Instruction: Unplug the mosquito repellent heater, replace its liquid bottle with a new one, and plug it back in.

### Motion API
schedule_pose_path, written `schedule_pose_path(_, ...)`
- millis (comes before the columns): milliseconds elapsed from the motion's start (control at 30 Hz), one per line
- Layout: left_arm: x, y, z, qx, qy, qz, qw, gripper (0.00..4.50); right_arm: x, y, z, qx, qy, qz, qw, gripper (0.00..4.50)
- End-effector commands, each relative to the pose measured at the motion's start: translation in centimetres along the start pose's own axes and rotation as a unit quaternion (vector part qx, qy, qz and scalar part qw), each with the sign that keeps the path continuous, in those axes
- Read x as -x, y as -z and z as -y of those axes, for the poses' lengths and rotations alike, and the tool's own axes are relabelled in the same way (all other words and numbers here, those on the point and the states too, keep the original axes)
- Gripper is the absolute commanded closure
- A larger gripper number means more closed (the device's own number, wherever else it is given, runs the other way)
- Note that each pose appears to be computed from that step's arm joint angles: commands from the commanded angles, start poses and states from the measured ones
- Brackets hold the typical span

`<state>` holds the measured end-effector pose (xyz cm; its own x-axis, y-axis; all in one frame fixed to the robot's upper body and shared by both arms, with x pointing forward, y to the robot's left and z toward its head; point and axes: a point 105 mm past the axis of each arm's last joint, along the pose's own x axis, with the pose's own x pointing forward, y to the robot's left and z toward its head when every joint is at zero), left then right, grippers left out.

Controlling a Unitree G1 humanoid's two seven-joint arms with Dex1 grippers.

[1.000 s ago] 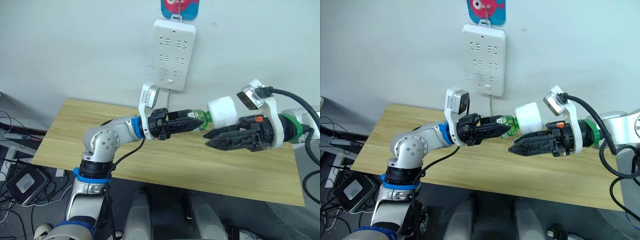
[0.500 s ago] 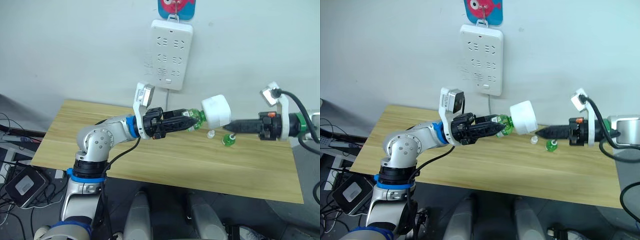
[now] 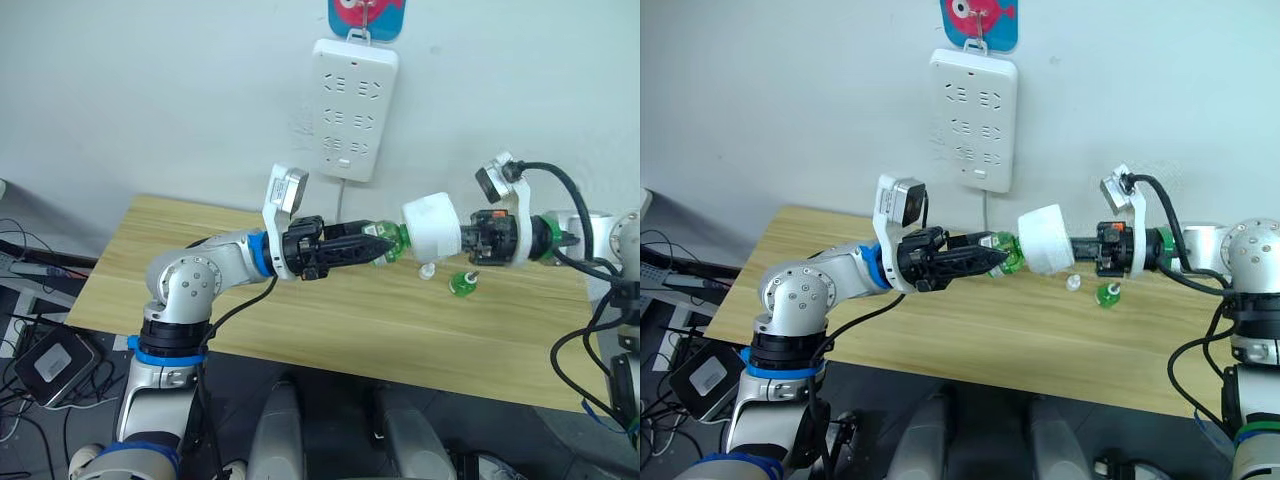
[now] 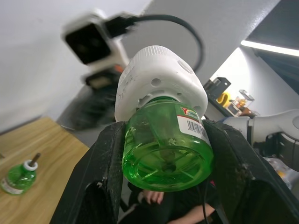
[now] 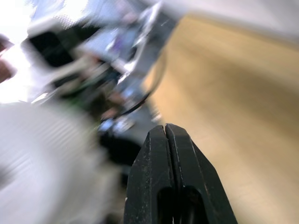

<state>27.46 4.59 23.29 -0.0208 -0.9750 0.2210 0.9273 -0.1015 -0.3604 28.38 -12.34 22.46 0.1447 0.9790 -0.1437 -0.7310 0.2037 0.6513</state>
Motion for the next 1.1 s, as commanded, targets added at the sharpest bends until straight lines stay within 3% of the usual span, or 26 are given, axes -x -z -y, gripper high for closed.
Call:
schedule_pose_path(33, 0.0, -1.3, 0.2, -0.027, -0.004, 0.020, 0.999, 2.28, 0.6, 1.6, -3.6, 0.002, -0.066, -0.030, 0.997, 4.45)
schedule_pose_path(200, 0.2, -1.1, -0.3, -0.031, -0.018, 0.016, 0.999, 2.28, 0.5, 1.7, -6.3, 0.009, -0.094, -0.034, 0.995, 4.45)
schedule_pose_path(500, -0.3, -0.5, -0.2, -0.031, -0.005, 0.005, 0.999, 2.28, -1.6, -3.3, -7.9, 0.056, -0.101, 0.008, 0.993, 4.45)
schedule_pose_path(567, -0.3, -0.5, -0.2, -0.031, -0.004, 0.003, 1.000, 2.28, -2.2, -5.3, -6.5, 0.062, -0.059, 0.047, 0.995, 4.45)
schedule_pose_path(633, -0.2, -0.2, 0.0, -0.029, -0.001, -0.002, 1.000, 2.28, -2.6, -7.5, -3.6, 0.072, 0.031, 0.090, 0.993, 4.45)
schedule_pose_path(733, -0.2, 0.1, 0.2, -0.028, 0.001, -0.006, 1.000, 2.28, -2.2, -8.4, -0.3, 0.112, 0.130, 0.093, 0.981, 4.45)
schedule_pose_path(933, 0.1, 0.1, 0.4, -0.026, -0.001, -0.005, 1.000, 2.28, -1.1, -8.5, 0.6, 0.125, 0.131, 0.091, 0.979, 4.45)
schedule_pose_path(1100, 0.1, -0.2, 0.5, -0.015, 0.000, 0.006, 1.000, 2.28, -1.4, -6.1, 0.8, 0.096, 0.085, 0.066, 0.990, 4.45)
